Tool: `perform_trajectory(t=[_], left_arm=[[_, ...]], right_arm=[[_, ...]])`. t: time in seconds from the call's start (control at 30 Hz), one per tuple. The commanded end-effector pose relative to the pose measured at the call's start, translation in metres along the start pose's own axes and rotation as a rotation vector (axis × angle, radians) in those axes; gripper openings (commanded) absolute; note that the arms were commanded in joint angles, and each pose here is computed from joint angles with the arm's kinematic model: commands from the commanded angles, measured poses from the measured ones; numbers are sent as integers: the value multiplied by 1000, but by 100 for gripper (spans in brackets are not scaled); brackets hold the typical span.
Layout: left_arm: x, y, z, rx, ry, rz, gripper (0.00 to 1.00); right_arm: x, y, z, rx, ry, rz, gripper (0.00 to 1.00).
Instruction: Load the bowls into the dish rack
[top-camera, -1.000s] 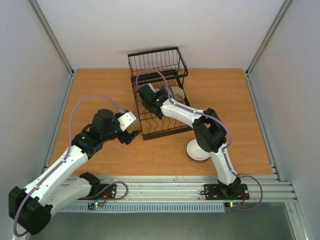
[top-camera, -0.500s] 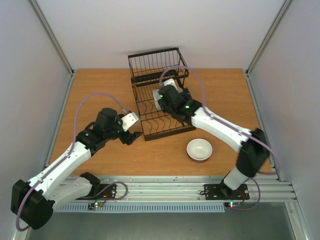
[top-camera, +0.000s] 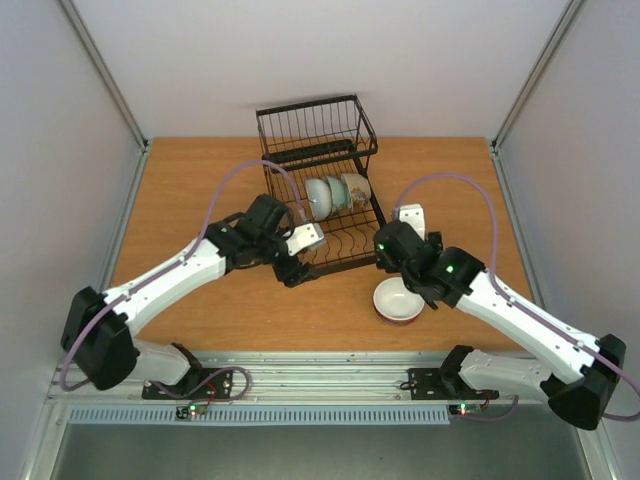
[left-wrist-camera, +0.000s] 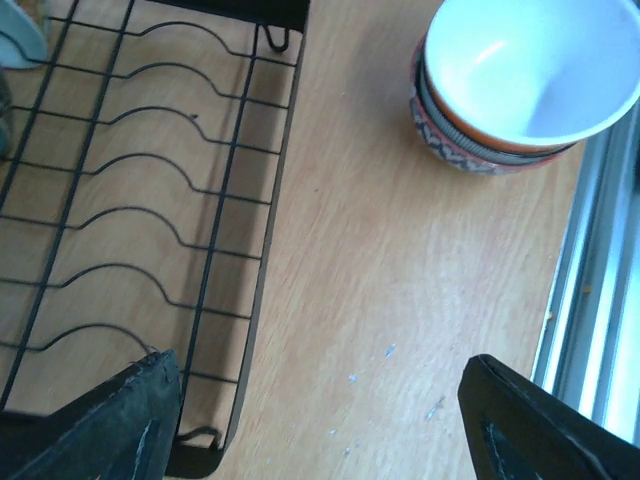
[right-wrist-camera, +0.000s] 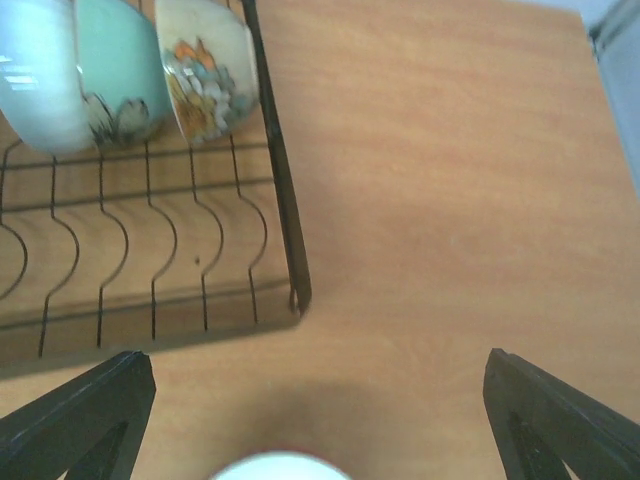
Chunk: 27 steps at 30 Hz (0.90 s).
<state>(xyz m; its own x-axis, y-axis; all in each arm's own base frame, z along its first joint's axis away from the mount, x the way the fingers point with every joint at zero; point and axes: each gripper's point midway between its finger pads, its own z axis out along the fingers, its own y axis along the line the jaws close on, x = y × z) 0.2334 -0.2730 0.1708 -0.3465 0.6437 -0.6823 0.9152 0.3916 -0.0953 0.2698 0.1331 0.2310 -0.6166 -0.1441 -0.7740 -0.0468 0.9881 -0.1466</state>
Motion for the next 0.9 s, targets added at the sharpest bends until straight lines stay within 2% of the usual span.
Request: perform_trajectory(t=[0.0,0.17,0.3,0.67,0.87], left_arm=[[-21,-13,6,131,21,-51,75],[-55,-18,30,230,82,-134,62],[-66,-22,54,212,150,-138,55],[-70,-23,64,184,112,-148,55],[-61,-22,64,172,120,-145,55]], right_arm=[[40,-24,-15,46,84,97,91],[62,-49,-30,89,76,159,88],[80,-58,-34,92,119,178,79],[128,-42,-16,81,283,207,51],[153,-35,-5,75,339,222,44]])
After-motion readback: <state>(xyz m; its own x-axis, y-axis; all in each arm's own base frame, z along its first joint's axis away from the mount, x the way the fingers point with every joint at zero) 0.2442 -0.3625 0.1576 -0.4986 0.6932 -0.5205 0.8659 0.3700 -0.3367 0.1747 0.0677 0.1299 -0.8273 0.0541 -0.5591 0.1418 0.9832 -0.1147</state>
